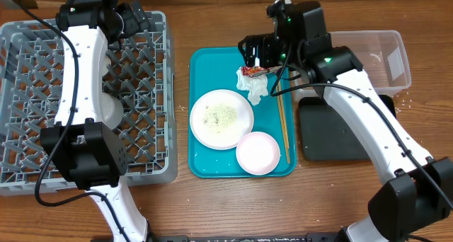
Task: Sort waste into correct bins and load items into the dishwasher
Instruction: 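Move the right gripper over the red wrapper on the tray, then lower the right gripper and grasp the red snack wrapper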
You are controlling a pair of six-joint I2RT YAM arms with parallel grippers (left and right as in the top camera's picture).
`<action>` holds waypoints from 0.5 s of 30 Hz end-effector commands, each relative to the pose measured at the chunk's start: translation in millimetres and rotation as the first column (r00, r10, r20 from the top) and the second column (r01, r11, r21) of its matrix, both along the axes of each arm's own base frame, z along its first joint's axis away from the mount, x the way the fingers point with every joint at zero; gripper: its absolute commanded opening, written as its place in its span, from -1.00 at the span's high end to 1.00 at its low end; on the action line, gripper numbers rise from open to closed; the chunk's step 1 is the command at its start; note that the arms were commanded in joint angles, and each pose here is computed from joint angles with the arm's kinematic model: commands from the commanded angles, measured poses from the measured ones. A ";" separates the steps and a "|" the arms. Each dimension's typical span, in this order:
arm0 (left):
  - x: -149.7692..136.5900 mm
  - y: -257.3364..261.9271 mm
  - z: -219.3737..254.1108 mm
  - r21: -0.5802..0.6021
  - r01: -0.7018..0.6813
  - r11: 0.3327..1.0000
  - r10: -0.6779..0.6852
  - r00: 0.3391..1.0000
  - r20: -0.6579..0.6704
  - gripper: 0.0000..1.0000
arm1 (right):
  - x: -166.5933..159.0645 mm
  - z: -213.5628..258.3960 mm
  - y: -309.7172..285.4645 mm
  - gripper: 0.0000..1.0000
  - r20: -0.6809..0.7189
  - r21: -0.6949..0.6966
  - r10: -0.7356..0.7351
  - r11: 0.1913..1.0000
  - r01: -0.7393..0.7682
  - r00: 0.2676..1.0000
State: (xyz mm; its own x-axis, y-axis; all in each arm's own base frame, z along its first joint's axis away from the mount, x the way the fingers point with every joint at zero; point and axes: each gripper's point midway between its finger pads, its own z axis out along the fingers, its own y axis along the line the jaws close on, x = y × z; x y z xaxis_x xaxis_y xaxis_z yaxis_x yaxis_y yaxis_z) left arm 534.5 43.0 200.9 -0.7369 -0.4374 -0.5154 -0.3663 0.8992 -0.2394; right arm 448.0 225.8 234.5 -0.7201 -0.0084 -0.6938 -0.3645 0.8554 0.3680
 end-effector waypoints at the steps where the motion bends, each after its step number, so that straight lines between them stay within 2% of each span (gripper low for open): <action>1: 0.6 2.7 12.7 -0.002 -0.021 1.000 0.021 0.999 0.029 -1.00 | -2.8 18.3 11.8 -1.00 0.026 0.045 0.034 0.998 -0.035 0.999; 7: 0.7 2.8 12.8 -0.002 -0.021 1.000 0.021 0.999 0.030 -1.00 | -2.9 17.9 11.5 -1.00 0.016 0.052 0.025 0.998 -0.026 1.000; 15: 0.7 2.8 12.8 -0.002 -0.021 1.000 0.021 0.999 0.030 -0.99 | -2.5 19.0 12.5 -1.00 -0.048 0.127 -0.040 0.991 0.046 0.998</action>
